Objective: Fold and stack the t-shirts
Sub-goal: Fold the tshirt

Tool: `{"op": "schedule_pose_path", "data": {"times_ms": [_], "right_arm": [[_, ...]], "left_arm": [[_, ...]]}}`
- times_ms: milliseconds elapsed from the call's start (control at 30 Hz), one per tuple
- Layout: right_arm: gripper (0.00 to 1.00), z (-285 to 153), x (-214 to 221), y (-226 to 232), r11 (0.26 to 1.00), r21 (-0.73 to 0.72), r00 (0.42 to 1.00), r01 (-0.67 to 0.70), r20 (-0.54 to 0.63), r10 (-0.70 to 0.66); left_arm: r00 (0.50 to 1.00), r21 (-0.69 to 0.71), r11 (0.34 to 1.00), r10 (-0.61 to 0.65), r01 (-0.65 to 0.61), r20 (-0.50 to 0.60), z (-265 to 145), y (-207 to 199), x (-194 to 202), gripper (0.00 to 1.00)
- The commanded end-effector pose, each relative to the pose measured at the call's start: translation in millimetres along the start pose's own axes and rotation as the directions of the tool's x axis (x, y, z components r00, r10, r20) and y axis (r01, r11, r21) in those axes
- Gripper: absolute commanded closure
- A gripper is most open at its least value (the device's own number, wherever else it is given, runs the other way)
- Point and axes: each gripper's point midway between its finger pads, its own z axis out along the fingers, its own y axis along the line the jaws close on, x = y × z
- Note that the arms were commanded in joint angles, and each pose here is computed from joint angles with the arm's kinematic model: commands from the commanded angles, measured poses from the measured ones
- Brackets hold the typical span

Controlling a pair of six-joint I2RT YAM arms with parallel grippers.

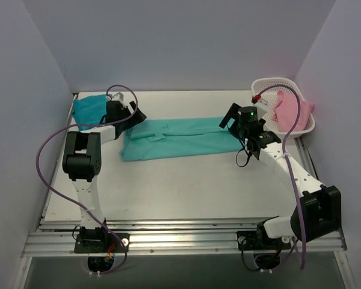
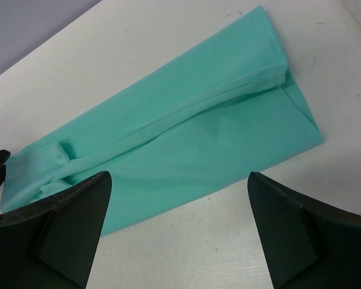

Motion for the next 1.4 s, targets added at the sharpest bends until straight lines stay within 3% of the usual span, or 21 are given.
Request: {"op": "schedule_pose_path", "data": {"times_ms": [0,300,400,533,667,967,1100,1200,1367], "right_arm": [[0.08,-9,-4,-5,1.0,0.019,1.0,0.009,0.03,-0.01],[0.09,-1,3,-9,0.999,0.04,1.0,0.021,0.014,-0.022],[0.09,1,6,-11,0.999,0.044,1.0,0.023,0.01,-0.024],[0.09,2,8,-11,0.999,0.045,1.0,0.025,0.005,-0.025],[0.09,0,7,-13,0.998,0.048,1.0,0.029,0.008,-0.03],[0.1,-1,8,-15,0.998,0.051,0.999,0.032,0.011,-0.032],[0.1,-1,9,-15,0.998,0.05,0.999,0.032,0.008,-0.033],[0.1,-1,9,-14,0.998,0.045,0.999,0.032,0.009,-0.033],[0.11,-1,12,-13,0.999,0.04,0.999,0.035,0.005,-0.035]], "left_arm": [[0.999,0.071,0.997,0.016,-0.019,0.036,7,-22,-13,0.06],[1.0,0.066,0.998,0.018,-0.02,0.026,10,-25,-9,0.0],[0.999,0.061,0.998,0.021,-0.022,0.029,8,-25,-10,0.12],[0.999,0.054,0.998,0.023,-0.025,0.03,6,-25,-12,0.4],[0.998,0.051,0.998,0.038,-0.04,0.04,3,-24,-18,0.53],[0.997,0.033,0.998,0.053,-0.055,0.05,-2,-25,-26,0.68],[0.995,0.015,0.997,0.073,-0.074,0.062,-8,-25,-31,0.87],[0.994,0.004,0.996,0.087,-0.087,0.073,-14,-27,-36,0.93],[0.989,-0.007,0.995,0.103,-0.103,0.106,-27,-32,-49,0.98]]}}
